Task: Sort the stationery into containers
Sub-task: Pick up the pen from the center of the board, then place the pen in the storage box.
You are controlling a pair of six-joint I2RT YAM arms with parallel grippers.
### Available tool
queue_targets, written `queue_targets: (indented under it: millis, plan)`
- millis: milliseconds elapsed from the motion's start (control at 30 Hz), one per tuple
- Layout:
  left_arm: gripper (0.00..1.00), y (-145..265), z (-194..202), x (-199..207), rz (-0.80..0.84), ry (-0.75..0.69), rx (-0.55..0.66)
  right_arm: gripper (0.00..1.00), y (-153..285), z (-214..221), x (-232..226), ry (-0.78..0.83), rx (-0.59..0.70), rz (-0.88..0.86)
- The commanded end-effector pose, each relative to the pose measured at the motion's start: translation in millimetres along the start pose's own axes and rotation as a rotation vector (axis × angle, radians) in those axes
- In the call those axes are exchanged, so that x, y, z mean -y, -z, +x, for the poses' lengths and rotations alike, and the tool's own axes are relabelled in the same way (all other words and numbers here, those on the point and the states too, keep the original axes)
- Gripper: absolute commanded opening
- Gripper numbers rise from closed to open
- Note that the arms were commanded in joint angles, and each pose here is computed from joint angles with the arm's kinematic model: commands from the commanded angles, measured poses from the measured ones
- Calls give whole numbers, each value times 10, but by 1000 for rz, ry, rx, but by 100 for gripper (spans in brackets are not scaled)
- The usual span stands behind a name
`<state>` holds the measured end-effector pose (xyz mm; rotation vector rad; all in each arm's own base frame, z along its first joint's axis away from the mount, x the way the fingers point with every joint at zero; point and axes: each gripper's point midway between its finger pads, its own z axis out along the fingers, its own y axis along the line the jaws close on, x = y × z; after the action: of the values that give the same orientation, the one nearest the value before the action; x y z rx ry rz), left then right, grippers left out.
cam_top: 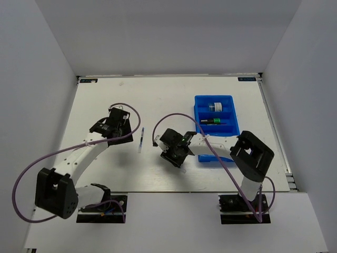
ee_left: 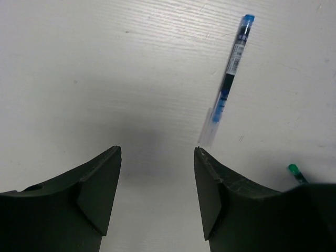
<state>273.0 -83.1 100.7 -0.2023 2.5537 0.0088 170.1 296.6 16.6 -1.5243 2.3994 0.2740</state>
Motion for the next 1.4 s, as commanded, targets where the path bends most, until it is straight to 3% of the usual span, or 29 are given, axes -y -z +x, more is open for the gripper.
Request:
queue_targets:
  millis: [0,133,333,367,500,600,733,900,1033,1100,1133,1233,1367]
  plan:
    - [68,161,60,-56,39,15,22,42,-3,-175,38,-6,38,28]
    - [68,178,253,-136,43,19,10,38,-108,-63,-28,8,-9,12]
    - [68,184,414,-177,54,46,1,10,-220,237,0,45,-97,55]
    - [68,180,418,-175,57,51,2,0,-209,243,-5,56,-96,61]
    - [68,165,461,-160,69,55,-4,0,-153,312,-15,79,-112,38]
    - [68,157,460,-150,72,57,-4,0,105,72,-46,125,-35,-4]
    - [68,138,430,-97,90,55,-13,0,928,-570,-85,210,159,-33]
    - [68,77,355,109,162,42,-37,0,1767,-876,156,310,293,105]
    - [67,-3,254,391,251,-30,-57,0,2109,-675,650,330,286,357]
    - [67,-56,207,498,265,-79,-65,0,2017,-471,903,330,242,442]
    - [67,-59,129,611,293,-90,-71,0,2223,-380,1051,328,257,533]
    - [67,-132,95,731,306,-129,-102,0,2169,5,1319,357,206,612]
    - [67,-220,81,796,311,-140,-123,0,2023,407,1411,364,156,554]
